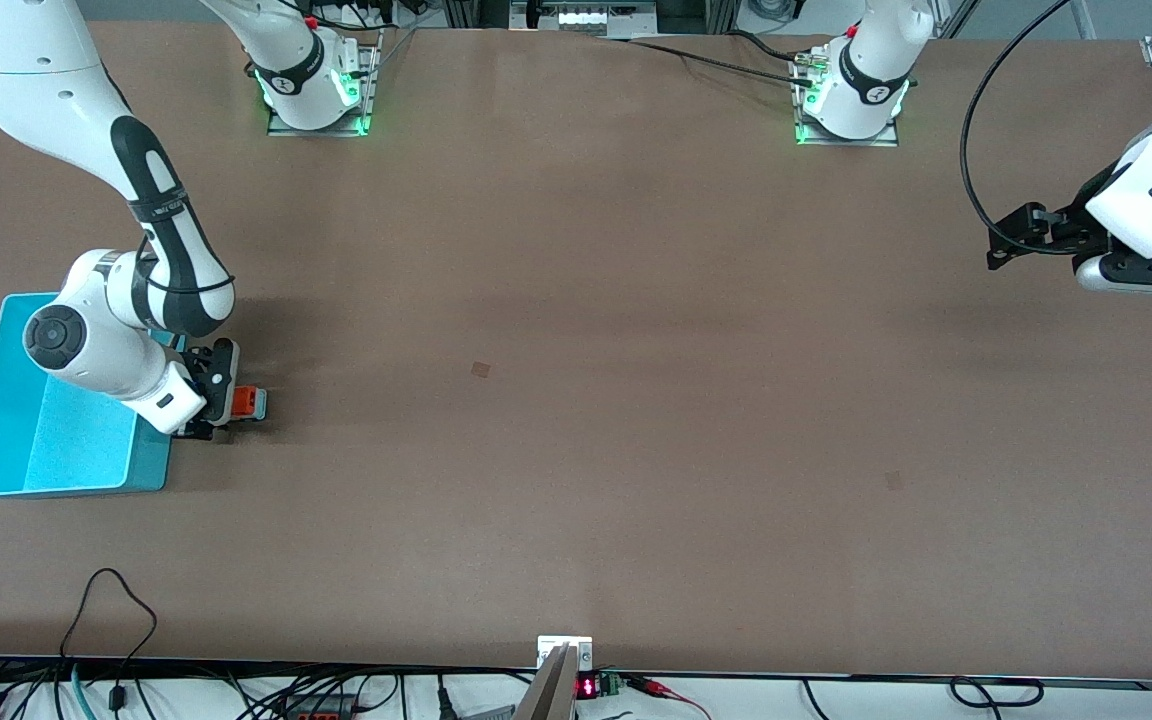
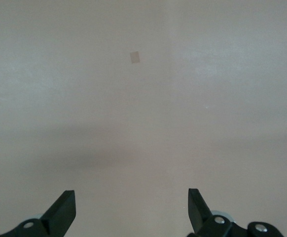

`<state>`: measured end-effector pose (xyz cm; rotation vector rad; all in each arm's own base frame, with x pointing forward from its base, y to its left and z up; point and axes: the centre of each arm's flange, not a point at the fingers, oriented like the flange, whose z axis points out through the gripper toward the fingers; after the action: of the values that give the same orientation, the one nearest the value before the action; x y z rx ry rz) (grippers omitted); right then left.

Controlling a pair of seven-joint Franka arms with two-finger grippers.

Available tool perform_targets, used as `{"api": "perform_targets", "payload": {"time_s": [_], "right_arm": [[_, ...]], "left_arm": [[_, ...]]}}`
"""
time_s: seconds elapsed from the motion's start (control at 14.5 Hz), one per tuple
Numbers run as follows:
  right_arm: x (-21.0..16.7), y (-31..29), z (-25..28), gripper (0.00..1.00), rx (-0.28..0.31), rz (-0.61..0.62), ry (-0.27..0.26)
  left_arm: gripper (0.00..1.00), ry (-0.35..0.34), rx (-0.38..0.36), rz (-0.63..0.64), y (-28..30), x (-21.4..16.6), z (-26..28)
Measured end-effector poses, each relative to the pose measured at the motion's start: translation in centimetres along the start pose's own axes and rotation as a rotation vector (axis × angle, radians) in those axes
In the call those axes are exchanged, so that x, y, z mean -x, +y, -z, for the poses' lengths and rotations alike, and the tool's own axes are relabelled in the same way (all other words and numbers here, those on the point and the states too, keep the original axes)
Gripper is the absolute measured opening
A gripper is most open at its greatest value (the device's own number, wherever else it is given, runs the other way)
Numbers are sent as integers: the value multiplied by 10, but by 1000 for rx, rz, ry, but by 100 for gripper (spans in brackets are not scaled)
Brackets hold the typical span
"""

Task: Wind up bus and store in blue box
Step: 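Lower the right gripper onto the bus and grasp it, then lift the bus with the right gripper and carry it into the box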

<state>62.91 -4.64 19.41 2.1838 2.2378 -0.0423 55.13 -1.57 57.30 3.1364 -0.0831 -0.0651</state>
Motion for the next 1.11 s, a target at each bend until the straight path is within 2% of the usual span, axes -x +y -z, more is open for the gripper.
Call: {"api": "perform_targets", "payload": {"time_s": [0.07, 0.28, 0.48, 0.55, 0.83, 0.97, 1.11], "right_arm": [[0, 0, 0, 54, 3, 4, -1], [0, 1, 0, 54, 6, 6, -1], [-10, 6, 8, 54, 34, -13, 16], [-14, 9, 17, 54, 52, -55, 42], [-28, 21, 83, 54, 148, -288, 224], [-30, 23, 115, 54, 135, -434, 282], [-20, 24, 137, 54, 97, -595, 300]], "left_arm": [[100, 1, 0, -1, 1, 0, 0], [100, 4, 0, -2, 1, 0, 2], [100, 5, 0, -2, 1, 0, 3], [100, 4, 0, -2, 1, 0, 4], [100, -2, 0, -2, 1, 1, 5], [100, 0, 0, -2, 1, 1, 6], [100, 0, 0, -2, 1, 1, 7]]}}
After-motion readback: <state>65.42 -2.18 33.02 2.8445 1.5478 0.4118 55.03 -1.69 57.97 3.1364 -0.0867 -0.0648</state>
